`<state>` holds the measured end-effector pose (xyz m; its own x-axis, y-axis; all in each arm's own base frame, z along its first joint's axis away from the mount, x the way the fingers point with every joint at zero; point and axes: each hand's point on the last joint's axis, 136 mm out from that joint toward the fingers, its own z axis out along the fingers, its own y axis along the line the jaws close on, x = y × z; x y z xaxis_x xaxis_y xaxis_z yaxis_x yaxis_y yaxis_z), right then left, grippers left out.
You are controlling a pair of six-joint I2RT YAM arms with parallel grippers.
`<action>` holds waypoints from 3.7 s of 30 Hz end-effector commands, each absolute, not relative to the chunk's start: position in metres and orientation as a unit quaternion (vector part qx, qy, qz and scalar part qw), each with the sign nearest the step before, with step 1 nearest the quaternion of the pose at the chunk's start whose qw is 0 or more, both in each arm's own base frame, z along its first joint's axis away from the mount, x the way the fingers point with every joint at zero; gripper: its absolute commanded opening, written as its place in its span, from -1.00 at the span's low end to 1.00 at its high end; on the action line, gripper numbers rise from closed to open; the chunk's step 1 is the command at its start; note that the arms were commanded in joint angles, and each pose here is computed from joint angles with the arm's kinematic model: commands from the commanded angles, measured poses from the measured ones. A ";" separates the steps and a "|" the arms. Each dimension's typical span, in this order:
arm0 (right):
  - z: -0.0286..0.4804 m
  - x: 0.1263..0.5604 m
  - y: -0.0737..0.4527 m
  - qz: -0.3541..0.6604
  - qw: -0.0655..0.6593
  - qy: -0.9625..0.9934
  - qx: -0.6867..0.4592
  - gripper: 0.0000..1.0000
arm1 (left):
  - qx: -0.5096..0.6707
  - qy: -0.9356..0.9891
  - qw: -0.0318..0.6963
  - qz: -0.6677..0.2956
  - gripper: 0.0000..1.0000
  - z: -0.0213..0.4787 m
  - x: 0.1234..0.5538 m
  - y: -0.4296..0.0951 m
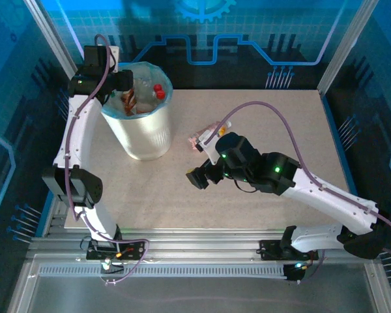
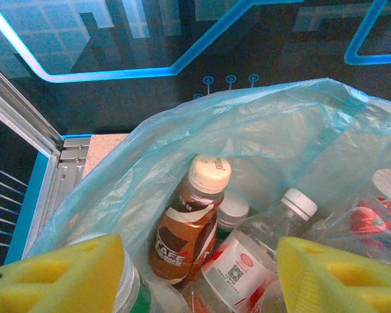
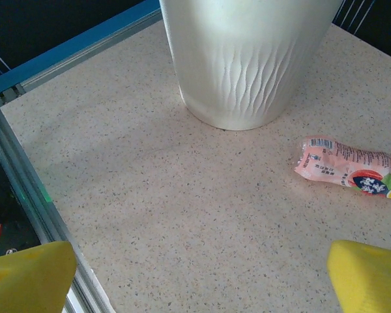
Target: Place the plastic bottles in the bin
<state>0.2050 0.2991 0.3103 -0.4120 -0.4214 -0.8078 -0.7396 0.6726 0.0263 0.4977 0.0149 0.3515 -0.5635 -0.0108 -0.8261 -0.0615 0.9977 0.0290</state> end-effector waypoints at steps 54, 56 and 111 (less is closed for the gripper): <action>0.056 0.459 0.261 -0.020 0.218 0.946 0.238 1.00 | 0.268 0.747 0.562 -0.234 0.36 0.359 0.316 -0.232; 0.046 0.459 0.262 -0.012 0.206 0.948 0.241 1.00 | 0.269 0.748 0.561 -0.232 0.36 0.358 0.316 -0.232; 0.302 0.198 0.265 0.394 0.440 0.764 -0.260 0.29 | 0.061 0.816 0.368 -0.441 0.49 0.366 0.303 -0.260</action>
